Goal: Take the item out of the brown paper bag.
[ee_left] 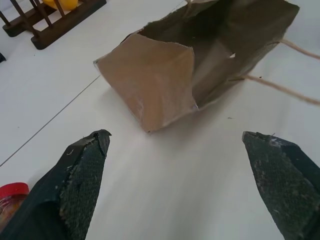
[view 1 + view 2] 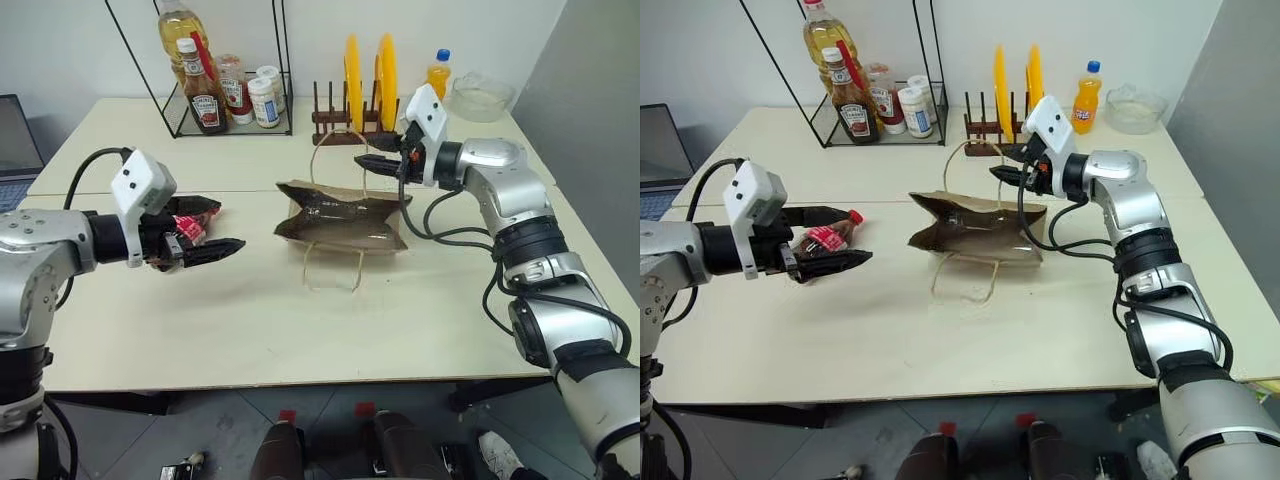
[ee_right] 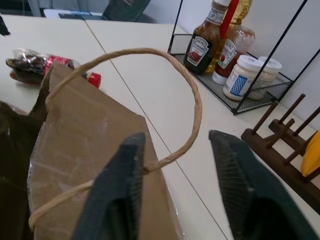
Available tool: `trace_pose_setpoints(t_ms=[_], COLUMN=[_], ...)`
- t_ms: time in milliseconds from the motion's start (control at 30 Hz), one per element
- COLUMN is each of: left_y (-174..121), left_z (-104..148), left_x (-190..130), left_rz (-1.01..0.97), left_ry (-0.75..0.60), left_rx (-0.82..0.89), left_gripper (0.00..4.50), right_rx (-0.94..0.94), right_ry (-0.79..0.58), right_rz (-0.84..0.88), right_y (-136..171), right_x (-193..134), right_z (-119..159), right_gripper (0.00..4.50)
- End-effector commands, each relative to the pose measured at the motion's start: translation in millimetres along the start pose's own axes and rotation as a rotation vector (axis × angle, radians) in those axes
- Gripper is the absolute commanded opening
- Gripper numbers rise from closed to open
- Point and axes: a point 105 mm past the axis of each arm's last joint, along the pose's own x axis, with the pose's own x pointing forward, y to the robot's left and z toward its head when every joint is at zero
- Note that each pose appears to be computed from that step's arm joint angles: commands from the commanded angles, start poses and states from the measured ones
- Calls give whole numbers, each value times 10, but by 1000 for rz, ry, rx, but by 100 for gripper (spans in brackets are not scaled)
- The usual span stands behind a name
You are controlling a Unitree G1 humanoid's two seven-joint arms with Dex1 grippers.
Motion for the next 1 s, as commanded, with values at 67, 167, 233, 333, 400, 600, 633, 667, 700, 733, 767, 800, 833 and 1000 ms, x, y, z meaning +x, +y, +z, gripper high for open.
trace_pose_setpoints(t_ms=[67, 167, 233, 333, 400, 600, 633, 667, 700, 733, 767, 800, 833, 1000], left_y=[38, 72, 89, 154, 194, 54, 60, 66, 44, 20, -23, -63, -91, -275], left_z=[107, 93, 92, 66, -6, -325, -372, -424, -496, -567, -640, -694, -750, -946], left_x=[-16, -13, -12, -12, -11, 35, 37, 38, 43, 42, 54, 57, 67, 189], left_rz=[31, 48, 60, 115, 172, 280, 327, 371, 402, 429, 451, 470, 504, 588], left_ry=[-46, -58, -75, -109, -113, -89, -92, -90, -88, -81, -77, -80, -83, -74], left_rx=[21, 7, -8, -58, -83, -157, -164, -172, -189, -203, -222, -241, -260, -343], left_gripper=[450, 450, 450, 450, 450, 450, 450, 450, 450, 450, 450, 450, 450, 450], right_rx=[-79, -81, -75, -50, -26, -7, 4, 13, 37, 54, 61, 80, 103, 208], right_ry=[-67, -82, -104, -148, -169, -112, -92, -71, -47, -23, 7, 26, 45, 103], right_rz=[-43, -51, -58, -90, -137, -331, -378, -420, -477, -526, -572, -609, -657, -851], right_y=[-166, -194, -199, -178, -134, 175, 215, 252, 285, 322, 377, 434, 477, 598], right_x=[-120, -205, -279, -429, -551, -820, -868, -913, -971, -1026, -1091, -1143, -1207, -1434], right_z=[301, 367, 436, 536, 540, 122, 23, -68, -189, -296, -419, -515, -608, -884], right_gripper=[380, 447, 447, 447, 447, 447, 447, 447, 447, 447, 447, 447, 447, 447])
